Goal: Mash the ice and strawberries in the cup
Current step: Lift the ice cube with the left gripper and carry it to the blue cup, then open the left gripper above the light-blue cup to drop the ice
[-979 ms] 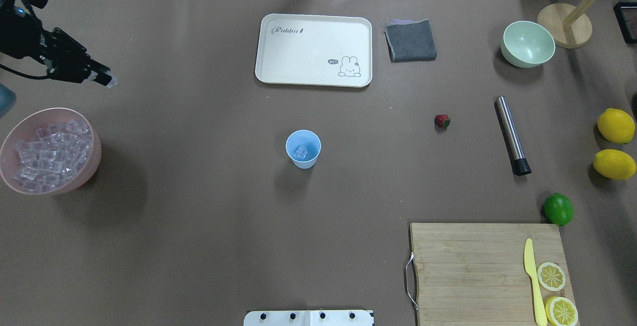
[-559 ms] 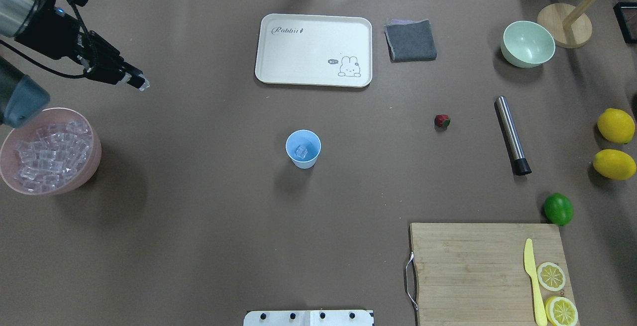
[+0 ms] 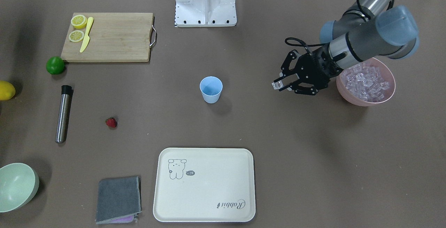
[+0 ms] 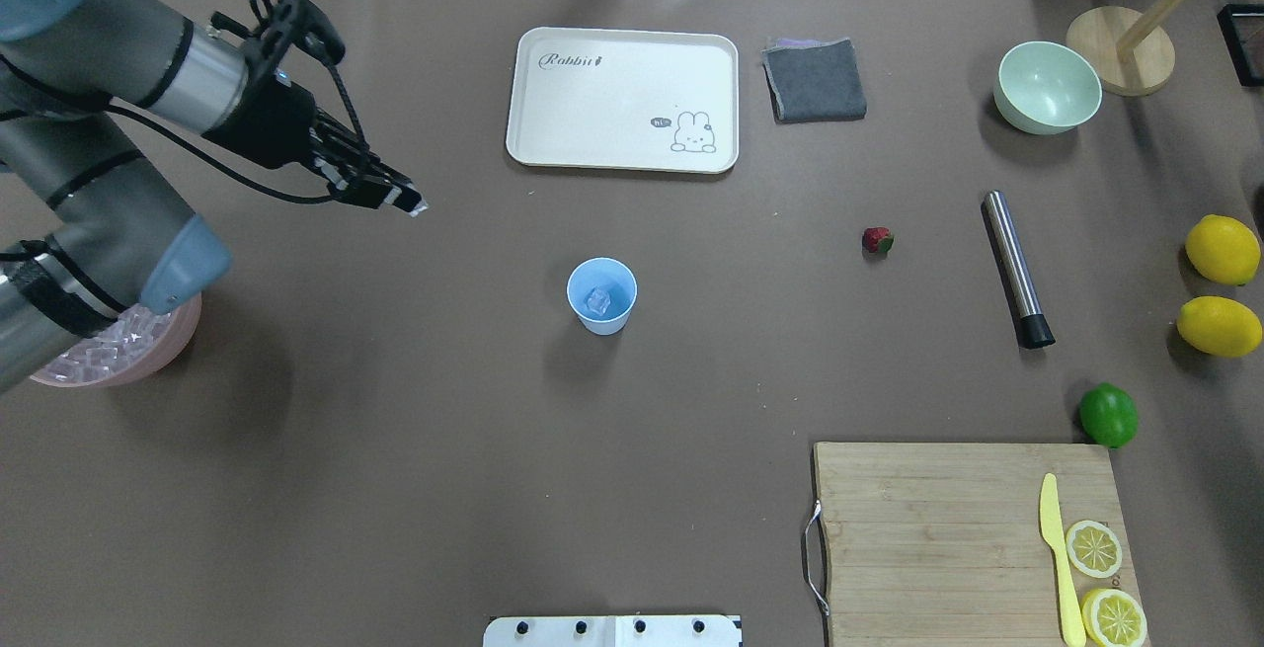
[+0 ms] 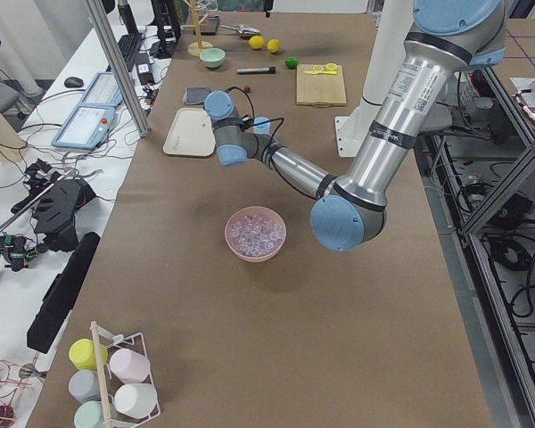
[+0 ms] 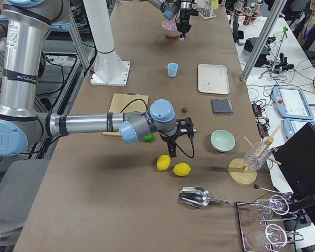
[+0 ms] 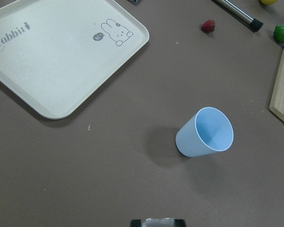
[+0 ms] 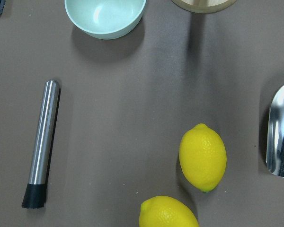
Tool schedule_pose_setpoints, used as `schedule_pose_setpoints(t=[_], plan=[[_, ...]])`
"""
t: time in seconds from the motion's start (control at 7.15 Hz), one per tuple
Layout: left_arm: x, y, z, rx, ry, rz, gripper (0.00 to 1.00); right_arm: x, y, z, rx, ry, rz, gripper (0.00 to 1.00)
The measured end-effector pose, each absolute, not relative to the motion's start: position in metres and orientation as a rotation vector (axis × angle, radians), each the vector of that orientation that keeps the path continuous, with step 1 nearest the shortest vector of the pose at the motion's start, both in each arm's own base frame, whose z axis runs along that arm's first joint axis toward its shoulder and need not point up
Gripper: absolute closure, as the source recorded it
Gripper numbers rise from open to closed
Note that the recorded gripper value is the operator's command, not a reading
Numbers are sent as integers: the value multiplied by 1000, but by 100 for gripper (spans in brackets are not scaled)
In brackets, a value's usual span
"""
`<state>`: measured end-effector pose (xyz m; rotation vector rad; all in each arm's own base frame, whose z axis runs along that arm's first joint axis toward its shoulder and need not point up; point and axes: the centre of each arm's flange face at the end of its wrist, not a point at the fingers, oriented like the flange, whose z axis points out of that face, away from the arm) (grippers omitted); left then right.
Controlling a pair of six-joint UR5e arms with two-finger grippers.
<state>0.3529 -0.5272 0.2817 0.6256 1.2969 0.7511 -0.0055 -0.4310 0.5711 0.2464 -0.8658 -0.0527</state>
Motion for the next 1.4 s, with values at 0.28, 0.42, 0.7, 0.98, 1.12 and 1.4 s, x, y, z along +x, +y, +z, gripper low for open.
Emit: schedule_pose_setpoints(t=[0.28,0.42,0.7,0.98,1.12,1.4], plan=[[406,-509,244,653,1300,688,100,-6,-431,572,246,-864,-55,0],[431,-499,223,664,1310,653,100,-6,-432,572,246,-863,-57,0],[472,-483,194,690,1316,603,100,-7,-431,573,244,-861,-57,0],[489,-473,190,693,1317,596,100,-8,-431,574,242,-859,-59,0],[497,-468,192,689,1315,598,100,-8,-431,574,242,-858,-59,0],[512,-456,197,690,1306,596,100,-8,-431,575,242,-857,-60,0]])
